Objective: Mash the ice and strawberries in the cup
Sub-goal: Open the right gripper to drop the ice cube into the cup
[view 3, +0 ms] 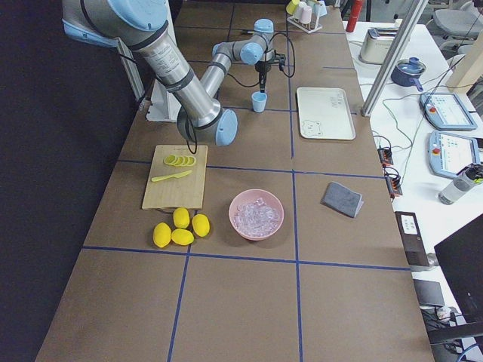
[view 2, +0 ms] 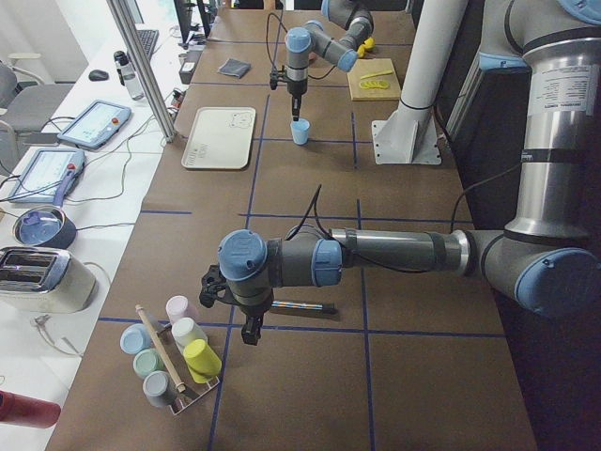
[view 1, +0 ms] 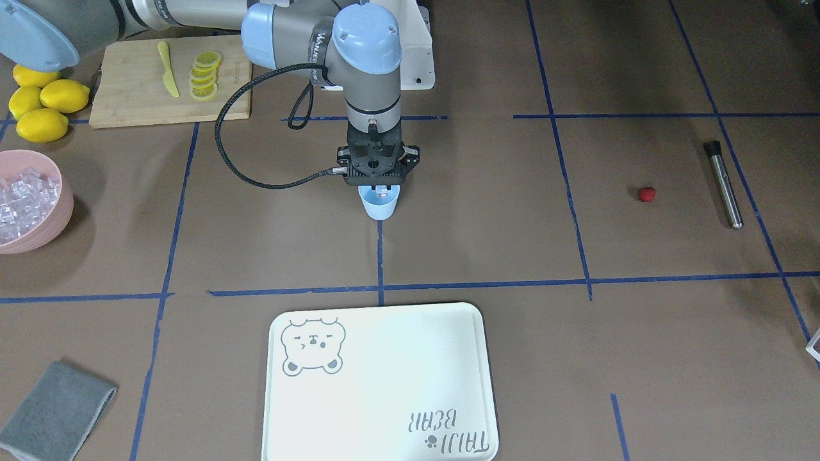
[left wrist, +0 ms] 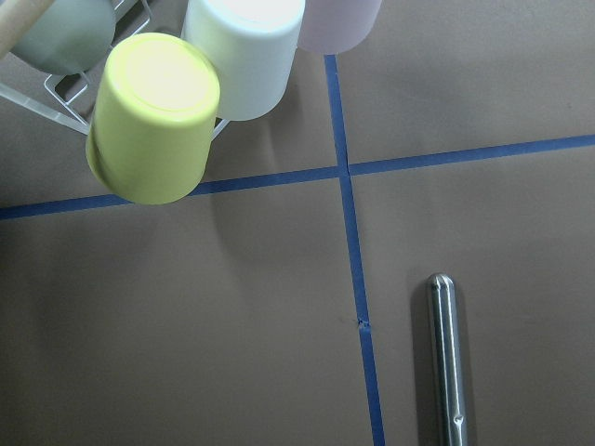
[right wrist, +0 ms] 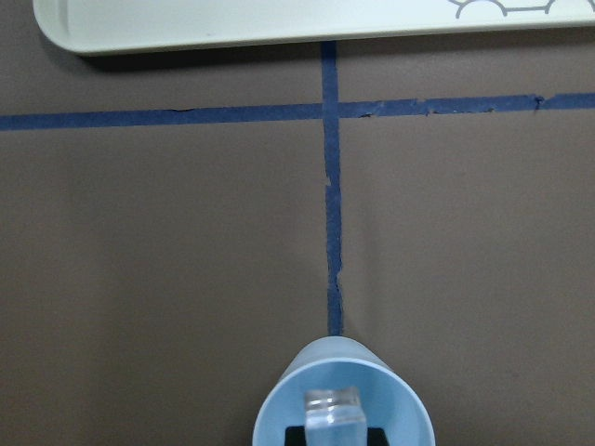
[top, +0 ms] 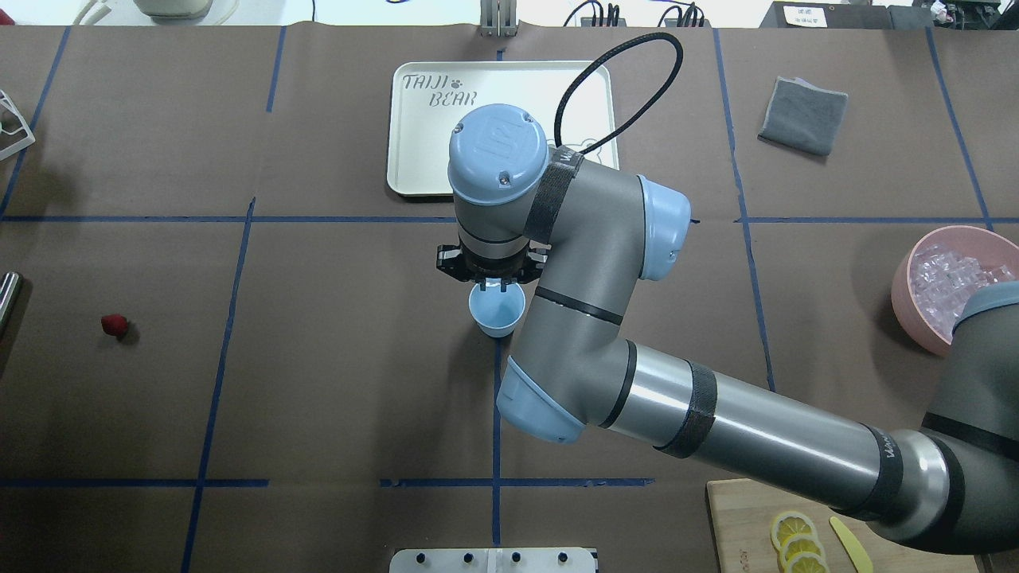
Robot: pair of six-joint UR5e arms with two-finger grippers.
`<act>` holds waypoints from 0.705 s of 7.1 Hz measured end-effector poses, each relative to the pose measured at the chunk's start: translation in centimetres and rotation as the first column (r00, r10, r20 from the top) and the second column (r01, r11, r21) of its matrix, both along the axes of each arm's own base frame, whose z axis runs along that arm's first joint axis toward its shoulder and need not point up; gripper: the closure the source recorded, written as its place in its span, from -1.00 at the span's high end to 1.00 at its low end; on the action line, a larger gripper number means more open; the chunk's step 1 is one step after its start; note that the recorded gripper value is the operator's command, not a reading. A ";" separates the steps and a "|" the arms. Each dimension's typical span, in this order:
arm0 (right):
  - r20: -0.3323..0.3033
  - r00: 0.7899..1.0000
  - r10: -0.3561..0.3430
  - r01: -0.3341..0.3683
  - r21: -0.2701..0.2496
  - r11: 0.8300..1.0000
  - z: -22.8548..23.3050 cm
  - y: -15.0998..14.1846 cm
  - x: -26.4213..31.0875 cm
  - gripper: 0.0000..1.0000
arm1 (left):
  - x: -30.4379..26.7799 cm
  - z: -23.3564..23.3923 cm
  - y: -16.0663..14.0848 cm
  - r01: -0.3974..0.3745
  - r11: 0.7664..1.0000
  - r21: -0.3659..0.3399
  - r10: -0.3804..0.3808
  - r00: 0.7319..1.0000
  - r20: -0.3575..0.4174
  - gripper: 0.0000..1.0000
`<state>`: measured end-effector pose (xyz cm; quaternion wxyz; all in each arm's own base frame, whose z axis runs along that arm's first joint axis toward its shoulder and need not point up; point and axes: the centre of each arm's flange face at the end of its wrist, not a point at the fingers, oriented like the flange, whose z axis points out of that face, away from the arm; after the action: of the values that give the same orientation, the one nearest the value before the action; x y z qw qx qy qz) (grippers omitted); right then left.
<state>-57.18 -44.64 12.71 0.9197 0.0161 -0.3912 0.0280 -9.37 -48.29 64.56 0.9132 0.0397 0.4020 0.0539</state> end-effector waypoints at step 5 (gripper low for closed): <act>-0.003 1.000 -0.015 0.015 -0.007 1.000 0.3 0.6 -0.5 0.48 | 0.0 0.0 0.0 0.000 1.000 -0.001 0.000 1.000 0.000 1.00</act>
<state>-57.65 -44.01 12.96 0.9207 0.0099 -0.3896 0.0223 -9.37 -48.29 64.59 0.9132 0.0393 0.4019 0.0537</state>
